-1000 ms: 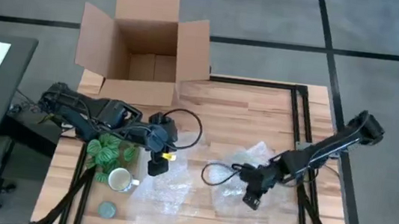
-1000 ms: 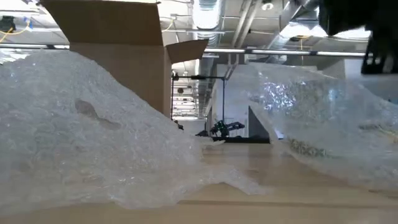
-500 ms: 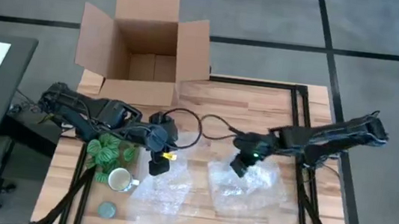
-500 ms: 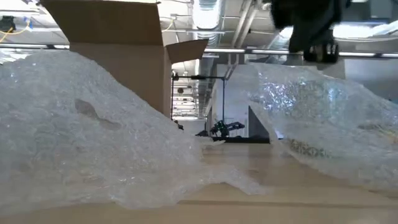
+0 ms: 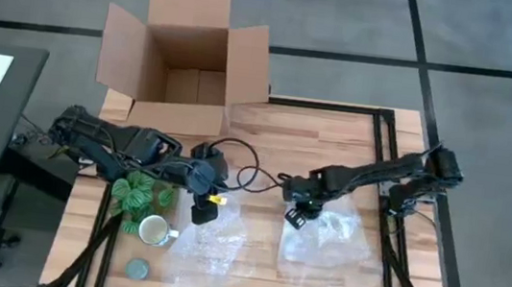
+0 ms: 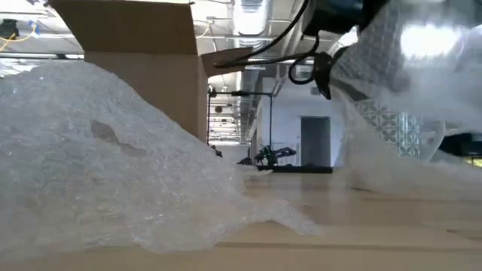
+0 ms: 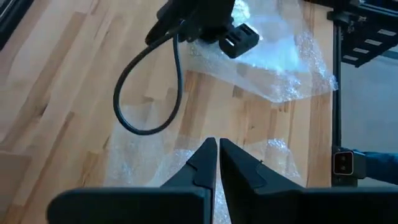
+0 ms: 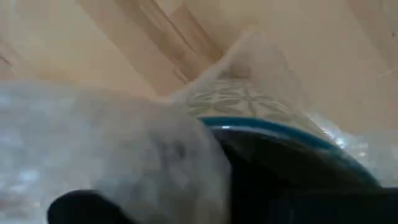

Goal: Wrap mug
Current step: Wrap the green mug with bubble wrap

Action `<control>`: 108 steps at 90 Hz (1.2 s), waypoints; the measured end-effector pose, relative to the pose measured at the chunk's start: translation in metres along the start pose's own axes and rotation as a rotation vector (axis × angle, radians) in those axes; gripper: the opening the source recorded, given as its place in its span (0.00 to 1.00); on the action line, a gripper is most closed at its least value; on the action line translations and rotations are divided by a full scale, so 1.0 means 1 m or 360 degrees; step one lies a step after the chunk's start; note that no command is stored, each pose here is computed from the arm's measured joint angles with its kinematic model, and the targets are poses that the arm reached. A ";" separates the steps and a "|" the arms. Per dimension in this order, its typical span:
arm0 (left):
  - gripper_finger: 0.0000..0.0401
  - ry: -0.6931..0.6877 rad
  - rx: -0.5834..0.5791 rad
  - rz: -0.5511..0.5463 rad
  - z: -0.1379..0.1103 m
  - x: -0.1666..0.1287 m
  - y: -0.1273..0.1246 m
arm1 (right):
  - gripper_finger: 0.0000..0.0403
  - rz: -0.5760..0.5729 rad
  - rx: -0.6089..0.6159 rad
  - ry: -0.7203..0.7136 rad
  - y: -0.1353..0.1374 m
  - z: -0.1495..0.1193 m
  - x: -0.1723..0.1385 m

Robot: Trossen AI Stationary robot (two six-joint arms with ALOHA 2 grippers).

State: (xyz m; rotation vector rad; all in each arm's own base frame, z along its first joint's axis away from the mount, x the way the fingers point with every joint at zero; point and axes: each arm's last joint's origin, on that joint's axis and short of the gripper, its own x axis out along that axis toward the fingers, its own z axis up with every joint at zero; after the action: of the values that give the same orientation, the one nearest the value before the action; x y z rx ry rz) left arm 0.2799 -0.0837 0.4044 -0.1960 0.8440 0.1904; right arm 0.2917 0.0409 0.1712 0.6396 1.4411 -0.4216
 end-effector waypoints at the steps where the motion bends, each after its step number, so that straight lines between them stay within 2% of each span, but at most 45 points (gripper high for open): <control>1: 0.00 0.0000 0.0000 0.0000 0.000 0.000 0.000 | 0.00 -0.0003 -0.0002 0.0001 0.000 0.000 0.000; 13: 0.00 -0.0001 -0.0001 0.0000 0.000 0.000 0.000 | 0.00 -0.0011 -0.0043 -0.0057 0.008 0.006 -0.019; 27: 0.00 -0.0002 -0.0001 0.0001 0.000 0.000 0.000 | 0.00 0.0040 -0.0034 -0.0145 0.011 0.009 -0.067; 36: 0.00 -0.0002 -0.0001 0.0001 0.000 0.000 0.000 | 0.00 0.0032 -0.0018 -0.0138 0.009 0.005 -0.085; 50: 0.00 -0.0003 -0.0001 0.0002 0.000 0.000 0.000 | 0.00 0.0176 0.0007 -0.0203 0.012 -0.002 -0.105; 57: 0.00 -0.0002 -0.0012 0.0002 0.000 0.000 0.000 | 0.00 0.0214 -0.0019 -0.0192 0.018 -0.004 -0.097; 70: 0.00 -0.0004 -0.0024 0.0004 0.000 0.000 0.000 | 0.00 0.0141 -0.0041 -0.0080 0.022 -0.003 -0.064; 93: 0.00 -0.0005 -0.0025 0.0004 0.000 0.000 0.000 | 0.00 -0.0114 -0.0034 0.0080 0.016 0.011 -0.001; 108: 0.00 -0.0009 -0.0027 0.0000 0.000 0.000 0.000 | 0.00 -0.0108 -0.0071 0.0125 0.016 0.019 -0.002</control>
State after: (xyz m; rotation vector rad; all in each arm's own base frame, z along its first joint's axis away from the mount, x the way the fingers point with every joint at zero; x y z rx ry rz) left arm 0.2803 -0.0837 0.4047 -0.2109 0.8368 0.1982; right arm 0.3161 0.0404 0.1757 0.5782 1.5460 -0.4200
